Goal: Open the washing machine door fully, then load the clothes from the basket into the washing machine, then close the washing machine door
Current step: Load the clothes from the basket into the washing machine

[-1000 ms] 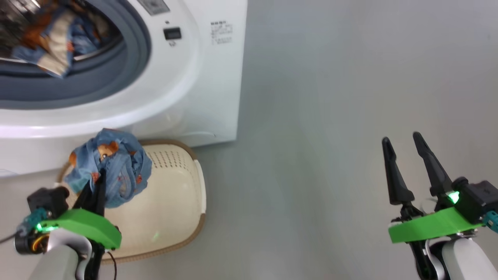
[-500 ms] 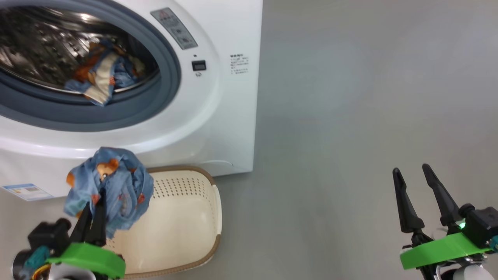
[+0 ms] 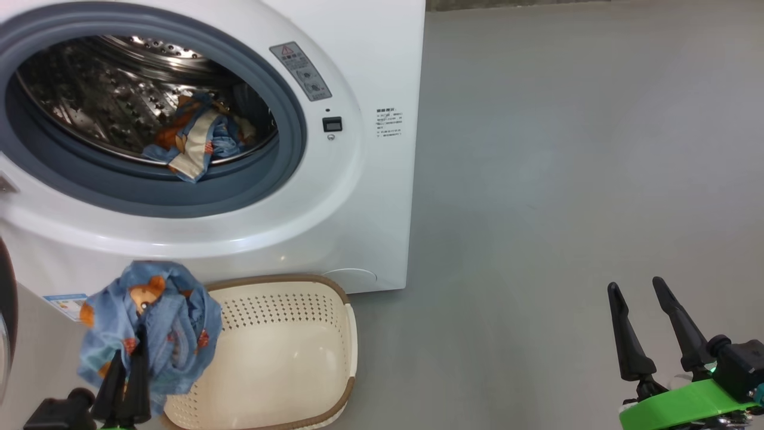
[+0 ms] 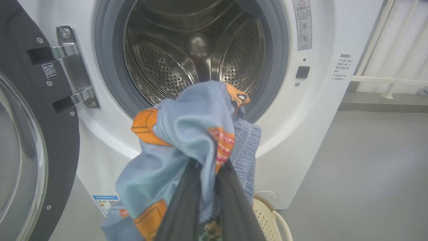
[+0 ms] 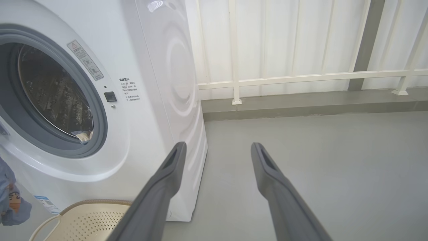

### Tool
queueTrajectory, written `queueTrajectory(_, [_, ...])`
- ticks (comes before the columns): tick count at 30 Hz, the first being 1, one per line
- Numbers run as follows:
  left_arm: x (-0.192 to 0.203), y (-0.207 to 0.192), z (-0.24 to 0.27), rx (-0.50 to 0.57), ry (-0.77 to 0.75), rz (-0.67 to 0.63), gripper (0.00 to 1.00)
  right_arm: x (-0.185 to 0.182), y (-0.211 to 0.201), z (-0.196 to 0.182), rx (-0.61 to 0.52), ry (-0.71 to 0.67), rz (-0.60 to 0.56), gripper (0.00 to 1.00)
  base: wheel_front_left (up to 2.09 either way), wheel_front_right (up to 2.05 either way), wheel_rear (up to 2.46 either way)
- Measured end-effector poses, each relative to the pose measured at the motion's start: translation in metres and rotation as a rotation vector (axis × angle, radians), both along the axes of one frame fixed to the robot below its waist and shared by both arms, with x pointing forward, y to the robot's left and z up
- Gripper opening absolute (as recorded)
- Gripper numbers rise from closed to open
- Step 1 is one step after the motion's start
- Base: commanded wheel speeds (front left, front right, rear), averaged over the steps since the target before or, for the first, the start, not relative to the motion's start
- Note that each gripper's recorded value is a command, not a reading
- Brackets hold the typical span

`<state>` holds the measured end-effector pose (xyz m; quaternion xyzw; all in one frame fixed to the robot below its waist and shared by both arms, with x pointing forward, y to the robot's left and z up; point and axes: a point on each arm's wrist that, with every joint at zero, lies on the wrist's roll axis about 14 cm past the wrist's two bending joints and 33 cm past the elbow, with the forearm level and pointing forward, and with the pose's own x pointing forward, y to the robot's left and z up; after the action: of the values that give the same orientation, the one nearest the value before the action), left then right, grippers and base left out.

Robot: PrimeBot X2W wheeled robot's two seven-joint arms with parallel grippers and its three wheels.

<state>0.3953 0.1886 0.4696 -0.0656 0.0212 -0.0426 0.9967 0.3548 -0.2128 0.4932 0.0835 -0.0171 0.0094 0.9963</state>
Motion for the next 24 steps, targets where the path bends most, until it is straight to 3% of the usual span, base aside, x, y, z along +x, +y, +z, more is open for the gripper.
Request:
queueTrajectory(15, [-0.006,0.004,0.002,-0.011,-0.01,0.025,0.0,-0.005,0.001,-0.005,0.001,0.015,0.002,1.0,0.0,0.0,0.0])
queueTrajectory(24, [0.011,0.001,-0.002,-0.012,-0.002,0.014,0.0,0.001,0.002,-0.014,0.007,0.044,0.0,1.0,0.0,0.0,0.0])
